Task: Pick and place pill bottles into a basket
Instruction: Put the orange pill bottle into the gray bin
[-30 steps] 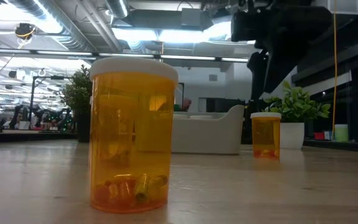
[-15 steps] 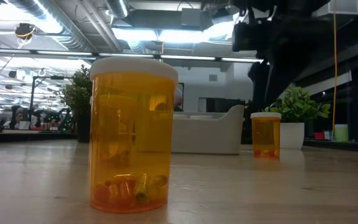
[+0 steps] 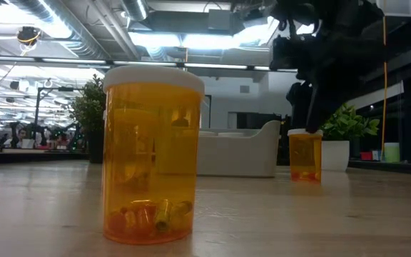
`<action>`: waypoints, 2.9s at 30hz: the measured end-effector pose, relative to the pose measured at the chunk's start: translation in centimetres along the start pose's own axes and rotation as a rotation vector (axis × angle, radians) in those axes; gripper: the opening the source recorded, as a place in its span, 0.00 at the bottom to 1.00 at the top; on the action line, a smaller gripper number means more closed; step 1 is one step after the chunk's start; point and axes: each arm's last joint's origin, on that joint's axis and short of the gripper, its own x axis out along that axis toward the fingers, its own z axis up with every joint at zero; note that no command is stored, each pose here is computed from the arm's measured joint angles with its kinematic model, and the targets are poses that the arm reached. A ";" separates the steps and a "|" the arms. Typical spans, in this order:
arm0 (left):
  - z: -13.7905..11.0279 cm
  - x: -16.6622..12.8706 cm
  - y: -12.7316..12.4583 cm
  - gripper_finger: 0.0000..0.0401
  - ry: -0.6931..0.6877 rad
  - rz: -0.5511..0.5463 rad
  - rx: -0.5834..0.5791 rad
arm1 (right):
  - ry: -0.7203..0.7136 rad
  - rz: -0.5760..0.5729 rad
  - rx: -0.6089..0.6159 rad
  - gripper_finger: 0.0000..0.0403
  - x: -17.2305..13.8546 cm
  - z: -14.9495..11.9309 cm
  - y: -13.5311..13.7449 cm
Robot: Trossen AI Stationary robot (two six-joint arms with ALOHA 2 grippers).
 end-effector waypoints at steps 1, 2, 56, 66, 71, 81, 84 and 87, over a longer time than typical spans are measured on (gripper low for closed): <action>0.0 0.0 0.0 0.77 0.000 -0.001 0.001 | -0.002 0.001 0.000 0.89 0.2 -0.2 0.0; 0.0 0.0 0.0 0.77 0.000 -0.003 0.001 | -0.006 0.001 0.000 0.89 0.4 -0.3 0.0; 0.4 0.3 -0.1 0.77 -0.019 -0.158 -0.059 | -0.015 0.056 0.011 0.66 1.7 -1.5 -0.8; 0.4 0.3 0.0 0.77 -0.020 -0.142 -0.060 | -0.047 0.063 0.021 0.66 1.7 -1.2 -0.7; 0.4 0.3 0.0 0.77 -0.020 -0.142 -0.060 | -0.050 0.064 0.021 0.66 1.7 -1.2 -0.7; 0.4 0.3 0.0 0.77 -0.019 -0.142 -0.063 | -0.050 0.063 0.023 0.52 1.7 -1.2 -0.7; 0.4 0.3 0.0 0.77 -0.019 -0.142 -0.063 | -0.050 0.063 0.030 0.49 1.7 -1.2 -0.7; 0.4 0.3 0.0 0.77 -0.019 -0.142 -0.063 | -0.050 0.063 0.050 0.49 1.7 -1.2 -0.7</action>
